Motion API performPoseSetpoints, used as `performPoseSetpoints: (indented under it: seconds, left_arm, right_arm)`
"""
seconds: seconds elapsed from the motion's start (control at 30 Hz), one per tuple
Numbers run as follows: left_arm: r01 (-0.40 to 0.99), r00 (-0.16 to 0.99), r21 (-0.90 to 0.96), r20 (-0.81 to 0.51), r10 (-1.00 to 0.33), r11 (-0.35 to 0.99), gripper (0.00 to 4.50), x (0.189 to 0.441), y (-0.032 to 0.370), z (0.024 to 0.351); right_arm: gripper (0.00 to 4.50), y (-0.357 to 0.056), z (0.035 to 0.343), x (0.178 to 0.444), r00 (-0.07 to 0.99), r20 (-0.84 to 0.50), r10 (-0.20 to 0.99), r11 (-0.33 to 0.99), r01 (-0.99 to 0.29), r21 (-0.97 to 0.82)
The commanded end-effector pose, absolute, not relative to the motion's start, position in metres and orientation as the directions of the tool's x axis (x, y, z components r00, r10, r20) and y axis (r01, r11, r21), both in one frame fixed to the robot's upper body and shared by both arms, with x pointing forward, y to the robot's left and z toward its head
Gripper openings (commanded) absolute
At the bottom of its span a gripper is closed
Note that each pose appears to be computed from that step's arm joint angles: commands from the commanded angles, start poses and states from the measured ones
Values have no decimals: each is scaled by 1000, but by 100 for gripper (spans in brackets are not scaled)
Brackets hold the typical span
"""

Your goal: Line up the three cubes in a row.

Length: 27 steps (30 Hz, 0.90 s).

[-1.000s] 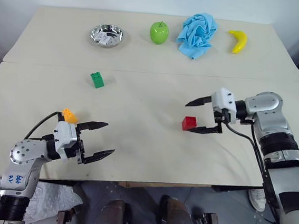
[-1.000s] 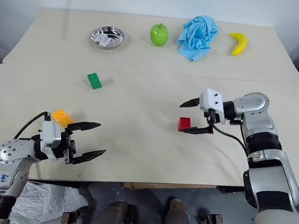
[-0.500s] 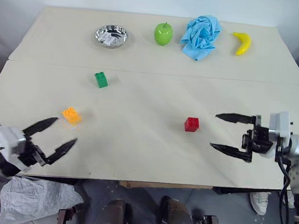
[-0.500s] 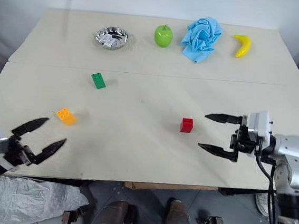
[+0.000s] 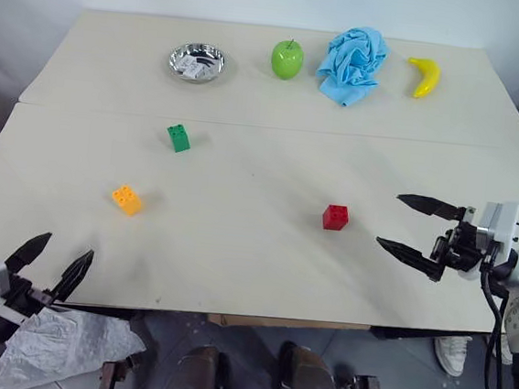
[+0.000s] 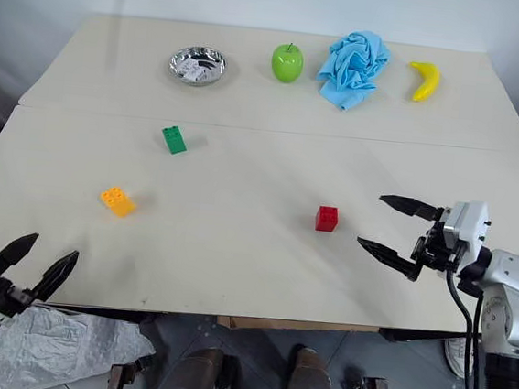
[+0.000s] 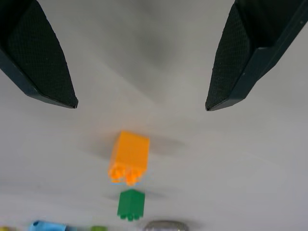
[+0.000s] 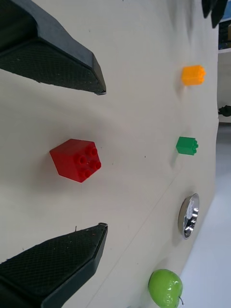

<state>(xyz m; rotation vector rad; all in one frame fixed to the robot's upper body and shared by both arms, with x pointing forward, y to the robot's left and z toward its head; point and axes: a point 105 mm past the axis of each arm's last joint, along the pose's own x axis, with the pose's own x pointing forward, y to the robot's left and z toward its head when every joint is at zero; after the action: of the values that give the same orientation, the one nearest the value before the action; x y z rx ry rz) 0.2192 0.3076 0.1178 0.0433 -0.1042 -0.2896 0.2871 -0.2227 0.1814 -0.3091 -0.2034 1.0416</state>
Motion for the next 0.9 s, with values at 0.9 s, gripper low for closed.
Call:
performPoseSetpoints:
  seconds: [0.9]
  left_arm:
    - [641, 766, 337, -324, -555, 689, 450, 443, 214, 196]
  right_arm:
    - [447, -174, 203, 282, 566, 229, 792, 610, -716, -339]
